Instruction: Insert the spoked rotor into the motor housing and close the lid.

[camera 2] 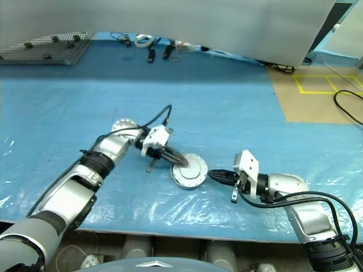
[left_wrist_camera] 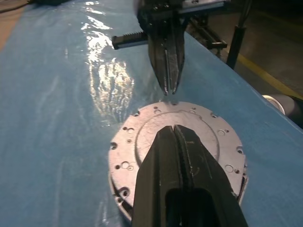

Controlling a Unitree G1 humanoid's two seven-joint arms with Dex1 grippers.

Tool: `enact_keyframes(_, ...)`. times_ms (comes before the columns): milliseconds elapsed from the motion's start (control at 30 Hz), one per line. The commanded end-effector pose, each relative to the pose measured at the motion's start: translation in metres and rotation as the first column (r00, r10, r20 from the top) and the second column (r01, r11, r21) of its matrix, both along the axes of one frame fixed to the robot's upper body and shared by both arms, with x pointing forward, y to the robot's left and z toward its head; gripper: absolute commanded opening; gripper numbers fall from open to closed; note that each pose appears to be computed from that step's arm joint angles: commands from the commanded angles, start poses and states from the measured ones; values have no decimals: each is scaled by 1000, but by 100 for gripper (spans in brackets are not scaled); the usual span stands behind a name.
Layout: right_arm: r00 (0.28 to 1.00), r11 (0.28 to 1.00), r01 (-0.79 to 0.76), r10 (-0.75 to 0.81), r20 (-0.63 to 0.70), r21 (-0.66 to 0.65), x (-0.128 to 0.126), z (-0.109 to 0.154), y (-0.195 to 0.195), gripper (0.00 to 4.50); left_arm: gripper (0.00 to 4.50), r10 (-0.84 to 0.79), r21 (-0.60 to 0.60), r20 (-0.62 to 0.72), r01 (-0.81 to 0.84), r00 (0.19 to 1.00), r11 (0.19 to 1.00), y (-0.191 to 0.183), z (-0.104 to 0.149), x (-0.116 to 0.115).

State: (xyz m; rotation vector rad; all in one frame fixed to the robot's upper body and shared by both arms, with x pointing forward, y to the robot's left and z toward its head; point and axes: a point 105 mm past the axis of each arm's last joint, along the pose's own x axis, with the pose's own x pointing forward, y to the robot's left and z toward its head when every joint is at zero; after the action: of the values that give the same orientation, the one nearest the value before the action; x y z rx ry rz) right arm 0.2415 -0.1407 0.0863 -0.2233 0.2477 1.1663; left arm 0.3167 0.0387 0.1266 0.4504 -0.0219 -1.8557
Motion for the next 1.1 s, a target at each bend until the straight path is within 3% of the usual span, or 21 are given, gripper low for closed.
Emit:
enact_keyframes(33,999,999,-38,37,13,30,-5,9,6,0,5,35,-72,28,-33,999,997,7,28,2)
enact_keyframes(367,995,998,-52,48,82,46,7,26,12,0,5,282,-131,-27,-283,959,950,54,42,-22)
enact_keyframes(533,992,997,-72,68,103,41,13,31,15,0,5,388,-124,-112,-400,915,908,69,24,-45)
enact_keyframes(733,989,995,-86,80,121,47,24,36,20,0,5,481,-102,-124,-494,868,864,74,3,-53)
enact_keyframes(833,987,993,-118,114,116,27,23,32,22,59,0,529,-112,-136,-544,837,832,75,-6,-53)
enact_keyframes(1100,978,986,-163,156,136,39,29,32,30,319,0,520,-123,-148,-538,841,834,76,-8,-65)
